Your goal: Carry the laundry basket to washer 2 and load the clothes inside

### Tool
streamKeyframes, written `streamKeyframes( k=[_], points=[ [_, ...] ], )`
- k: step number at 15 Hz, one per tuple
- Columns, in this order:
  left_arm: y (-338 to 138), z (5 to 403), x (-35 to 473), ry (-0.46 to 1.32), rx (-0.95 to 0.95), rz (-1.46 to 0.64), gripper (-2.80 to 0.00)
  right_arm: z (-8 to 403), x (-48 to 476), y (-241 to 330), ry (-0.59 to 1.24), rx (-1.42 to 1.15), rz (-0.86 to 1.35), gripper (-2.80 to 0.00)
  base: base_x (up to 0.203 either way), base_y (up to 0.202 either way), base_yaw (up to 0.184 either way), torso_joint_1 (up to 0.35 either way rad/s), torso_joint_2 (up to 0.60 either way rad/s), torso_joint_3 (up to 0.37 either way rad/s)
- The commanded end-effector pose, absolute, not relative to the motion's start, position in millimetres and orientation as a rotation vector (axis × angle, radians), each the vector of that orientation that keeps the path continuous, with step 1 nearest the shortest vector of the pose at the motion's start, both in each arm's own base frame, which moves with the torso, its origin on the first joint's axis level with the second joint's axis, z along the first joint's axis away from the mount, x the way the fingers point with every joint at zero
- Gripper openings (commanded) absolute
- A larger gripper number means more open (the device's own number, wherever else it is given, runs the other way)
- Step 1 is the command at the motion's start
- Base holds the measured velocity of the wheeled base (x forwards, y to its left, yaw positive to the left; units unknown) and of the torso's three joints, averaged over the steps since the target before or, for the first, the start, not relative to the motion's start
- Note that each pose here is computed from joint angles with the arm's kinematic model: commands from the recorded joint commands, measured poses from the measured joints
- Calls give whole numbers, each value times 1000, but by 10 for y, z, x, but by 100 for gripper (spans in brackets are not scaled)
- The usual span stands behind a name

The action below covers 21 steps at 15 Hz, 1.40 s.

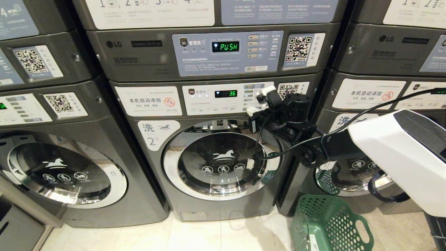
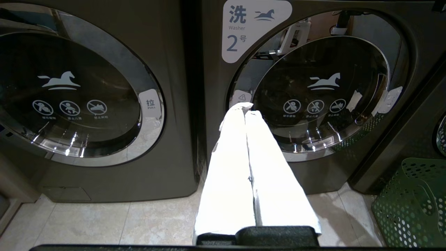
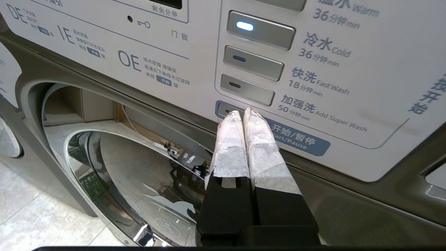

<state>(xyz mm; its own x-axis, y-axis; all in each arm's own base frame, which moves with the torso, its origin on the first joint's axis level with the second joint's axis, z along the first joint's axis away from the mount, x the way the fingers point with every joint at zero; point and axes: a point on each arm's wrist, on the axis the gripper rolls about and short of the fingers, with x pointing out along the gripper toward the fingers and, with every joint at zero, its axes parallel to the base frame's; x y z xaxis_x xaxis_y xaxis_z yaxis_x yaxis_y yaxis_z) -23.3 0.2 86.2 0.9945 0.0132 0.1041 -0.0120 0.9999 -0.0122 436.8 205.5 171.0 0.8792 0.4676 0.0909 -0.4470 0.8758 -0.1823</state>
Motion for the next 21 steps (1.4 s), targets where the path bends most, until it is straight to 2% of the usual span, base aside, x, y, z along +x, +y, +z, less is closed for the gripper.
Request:
streamKeyframes(
  k=[1, 14, 18, 21],
  points=[
    [2, 752, -201, -66, -13, 13, -280, 1654, 4397, 2068, -129, -161, 478, -280, 0, 0, 0, 0, 0, 0],
    [2, 752, -201, -66, -13, 13, -280, 1657, 4311, 1979, -98, -162, 468, -280, 0, 0, 0, 0, 0, 0],
    [2, 752, -201, -66, -11, 13, -280, 1607, 3990, 1859, -11, -183, 480, -280, 0, 0, 0, 0, 0, 0],
    [2, 752, -201, -66, -11, 13, -280, 1775, 3463, 1611, 50, -199, 476, -280, 0, 0, 0, 0, 0, 0]
  ],
)
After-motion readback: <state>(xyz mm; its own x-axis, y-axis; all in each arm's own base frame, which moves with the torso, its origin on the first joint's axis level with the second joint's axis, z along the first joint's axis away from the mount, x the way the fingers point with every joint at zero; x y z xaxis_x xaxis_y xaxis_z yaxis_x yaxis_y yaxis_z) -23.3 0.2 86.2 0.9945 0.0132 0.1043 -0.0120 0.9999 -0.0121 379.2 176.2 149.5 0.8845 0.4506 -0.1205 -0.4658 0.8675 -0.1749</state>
